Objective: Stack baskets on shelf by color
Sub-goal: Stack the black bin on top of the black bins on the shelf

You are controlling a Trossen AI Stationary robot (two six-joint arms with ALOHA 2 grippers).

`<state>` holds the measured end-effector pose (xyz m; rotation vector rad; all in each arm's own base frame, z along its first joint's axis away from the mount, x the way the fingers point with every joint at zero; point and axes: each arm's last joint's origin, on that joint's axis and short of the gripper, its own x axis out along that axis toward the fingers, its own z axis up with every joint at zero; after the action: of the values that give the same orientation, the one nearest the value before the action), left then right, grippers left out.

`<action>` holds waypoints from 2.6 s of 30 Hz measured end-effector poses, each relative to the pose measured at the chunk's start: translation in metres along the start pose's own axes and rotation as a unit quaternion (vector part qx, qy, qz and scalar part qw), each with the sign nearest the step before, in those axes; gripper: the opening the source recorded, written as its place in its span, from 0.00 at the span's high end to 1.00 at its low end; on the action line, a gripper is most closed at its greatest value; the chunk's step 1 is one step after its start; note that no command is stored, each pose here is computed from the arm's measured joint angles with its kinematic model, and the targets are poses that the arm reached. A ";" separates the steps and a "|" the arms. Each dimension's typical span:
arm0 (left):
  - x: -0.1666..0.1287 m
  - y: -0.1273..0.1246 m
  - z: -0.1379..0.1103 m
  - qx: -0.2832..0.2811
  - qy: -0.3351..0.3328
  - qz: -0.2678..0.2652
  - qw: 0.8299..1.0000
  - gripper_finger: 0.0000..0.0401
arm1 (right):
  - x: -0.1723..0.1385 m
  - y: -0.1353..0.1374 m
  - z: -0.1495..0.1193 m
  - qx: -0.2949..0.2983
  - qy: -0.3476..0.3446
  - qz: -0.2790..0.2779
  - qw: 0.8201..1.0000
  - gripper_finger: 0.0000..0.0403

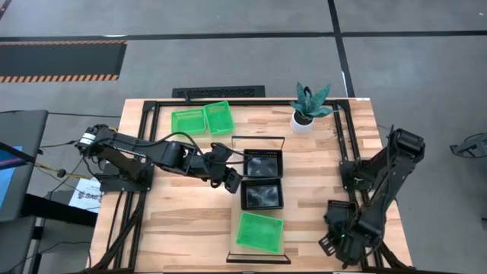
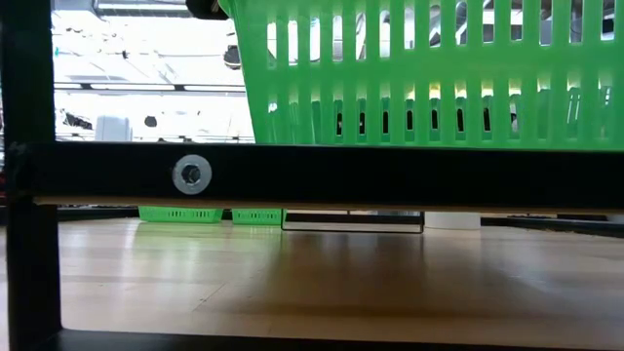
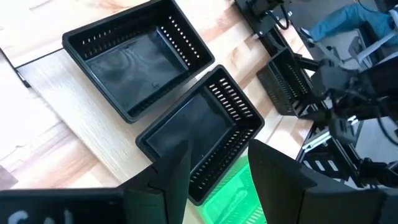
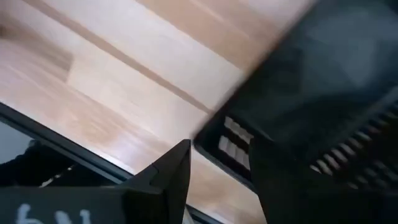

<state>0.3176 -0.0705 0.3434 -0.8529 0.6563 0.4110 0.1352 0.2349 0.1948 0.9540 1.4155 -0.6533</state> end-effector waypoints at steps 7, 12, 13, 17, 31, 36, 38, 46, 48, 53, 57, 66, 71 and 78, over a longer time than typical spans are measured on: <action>0.000 0.000 0.000 0.006 -0.001 0.000 1.000 0.63 | 0.018 0.010 0.009 0.016 -0.013 -0.021 1.000 0.56; 0.000 0.000 0.000 0.006 0.000 0.000 1.000 0.63 | 0.038 0.011 0.015 0.027 0.019 -0.094 0.995 0.65; 0.000 0.000 0.000 0.006 0.000 0.000 1.000 0.63 | 0.042 0.013 0.015 0.024 0.024 -0.096 0.995 0.69; 0.000 0.000 0.000 0.006 0.007 -0.003 1.000 0.63 | 0.045 0.018 0.015 0.005 0.039 -0.081 0.996 0.94; 0.005 0.002 0.023 -0.043 0.038 -0.073 0.996 0.63 | -0.098 0.039 0.022 -0.169 -0.096 -0.150 0.969 0.99; 0.007 0.002 0.038 -0.093 0.016 -0.100 0.990 0.63 | -0.122 0.055 0.044 -0.273 -0.130 -0.109 0.947 0.99; 0.007 0.004 0.043 -0.107 0.016 -0.109 0.988 0.63 | -0.123 0.062 0.060 -0.291 -0.130 -0.116 0.941 0.99; 0.012 0.009 0.052 -0.136 0.018 -0.110 0.984 0.63 | -0.129 0.074 0.111 -0.324 -0.188 -0.133 0.918 1.00; 0.016 0.011 0.054 -0.138 0.023 -0.105 0.985 0.63 | -0.131 0.077 0.119 -0.337 -0.195 -0.127 0.912 1.00; 0.032 0.013 0.056 -0.128 0.038 -0.108 0.985 0.63 | -0.132 0.083 0.135 -0.355 -0.203 -0.113 0.906 1.00; 0.038 0.009 0.058 -0.106 0.026 -0.129 0.986 0.63 | -0.133 0.085 0.141 -0.362 -0.206 -0.109 0.903 1.00; 0.036 0.013 0.069 -0.089 0.010 -0.140 0.986 0.55 | -0.133 0.085 0.140 -0.370 -0.205 -0.107 0.900 0.99; 0.045 0.012 0.068 -0.096 0.034 -0.158 0.982 0.43 | -0.133 0.089 0.144 -0.381 -0.206 -0.093 0.896 0.99; 0.045 0.012 0.071 -0.091 0.034 -0.168 0.981 0.34 | -0.133 0.089 0.146 -0.387 -0.202 -0.089 0.896 0.99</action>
<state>0.3697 -0.0028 0.3405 -1.1341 0.5287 0.1381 0.2747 0.1336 0.3258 0.0484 1.2247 -0.3296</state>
